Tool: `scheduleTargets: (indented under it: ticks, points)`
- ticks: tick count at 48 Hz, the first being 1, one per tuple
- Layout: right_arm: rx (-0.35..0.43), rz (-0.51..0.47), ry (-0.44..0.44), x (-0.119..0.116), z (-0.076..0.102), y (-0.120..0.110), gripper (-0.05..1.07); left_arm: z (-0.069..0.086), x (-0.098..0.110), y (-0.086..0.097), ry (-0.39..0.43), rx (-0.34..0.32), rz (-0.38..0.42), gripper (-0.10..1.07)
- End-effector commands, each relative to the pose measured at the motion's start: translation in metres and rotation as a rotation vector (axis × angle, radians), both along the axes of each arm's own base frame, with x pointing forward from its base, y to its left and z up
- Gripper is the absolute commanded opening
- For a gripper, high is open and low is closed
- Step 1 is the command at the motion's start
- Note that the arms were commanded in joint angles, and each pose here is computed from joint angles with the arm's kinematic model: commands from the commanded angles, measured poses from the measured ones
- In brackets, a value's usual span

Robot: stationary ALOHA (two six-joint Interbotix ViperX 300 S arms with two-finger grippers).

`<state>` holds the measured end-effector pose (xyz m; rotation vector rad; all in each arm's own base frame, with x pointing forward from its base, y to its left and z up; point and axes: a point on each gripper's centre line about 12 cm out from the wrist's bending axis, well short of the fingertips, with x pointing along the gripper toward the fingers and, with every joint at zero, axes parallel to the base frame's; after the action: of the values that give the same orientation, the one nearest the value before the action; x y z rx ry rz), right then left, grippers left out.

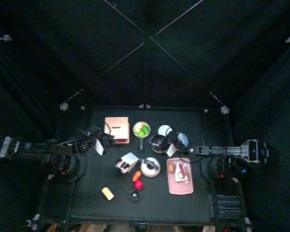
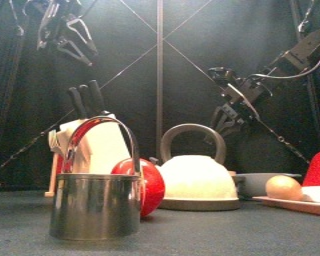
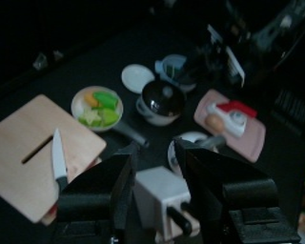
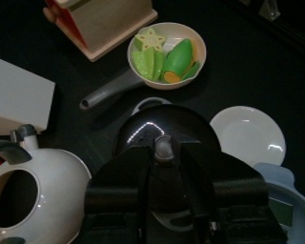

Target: Grab egg sushi

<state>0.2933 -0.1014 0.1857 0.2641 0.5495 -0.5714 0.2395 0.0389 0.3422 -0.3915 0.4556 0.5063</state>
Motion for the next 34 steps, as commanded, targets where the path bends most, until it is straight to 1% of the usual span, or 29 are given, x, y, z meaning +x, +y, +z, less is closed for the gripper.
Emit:
scheduleTargets:
  ticks: [1, 5, 14, 17, 19, 20, 21, 23, 27, 30, 34]
  points:
    - [-0.010, -0.002, -0.029, 0.003, 0.010, -0.002, 0.64, 0.007, 0.001, -0.016, 0.065, -0.012, -0.092, 0.76]
    - [-0.009, -0.002, -0.027, 0.003, 0.010, -0.002, 0.64, 0.004, 0.003, -0.030, 0.118, -0.010, -0.192, 0.76]
    - [-0.007, -0.003, -0.023, 0.003, 0.008, -0.002, 0.64, -0.015, 0.015, -0.059, 0.219, -0.025, -0.366, 0.77]
    - [-0.005, -0.004, -0.020, 0.001, 0.007, -0.002, 0.64, -0.018, 0.017, -0.072, 0.241, -0.002, -0.445, 0.77]
    - [-0.003, -0.005, -0.018, 0.001, 0.006, -0.002, 0.64, -0.019, 0.018, -0.081, 0.254, 0.038, -0.509, 0.78]
    - [-0.003, -0.005, -0.018, 0.001, 0.006, -0.002, 0.65, -0.018, 0.018, -0.083, 0.255, 0.046, -0.525, 0.78]
    - [-0.003, -0.005, -0.015, 0.000, 0.005, -0.002, 0.64, -0.020, 0.018, -0.088, 0.262, 0.073, -0.562, 0.78]
    - [-0.004, -0.004, -0.014, 0.000, 0.005, -0.002, 0.64, -0.022, 0.019, -0.095, 0.261, 0.103, -0.607, 0.78]
    - [-0.002, -0.006, -0.018, 0.001, 0.006, -0.002, 0.64, -0.031, 0.023, -0.106, 0.249, 0.149, -0.680, 0.78]
    - [-0.002, -0.005, -0.023, 0.002, 0.007, -0.002, 0.64, -0.040, 0.026, -0.116, 0.224, 0.167, -0.730, 0.79]
    - [0.003, -0.007, -0.028, 0.002, 0.008, -0.001, 0.64, -0.048, 0.028, -0.125, 0.194, 0.175, -0.769, 0.81]
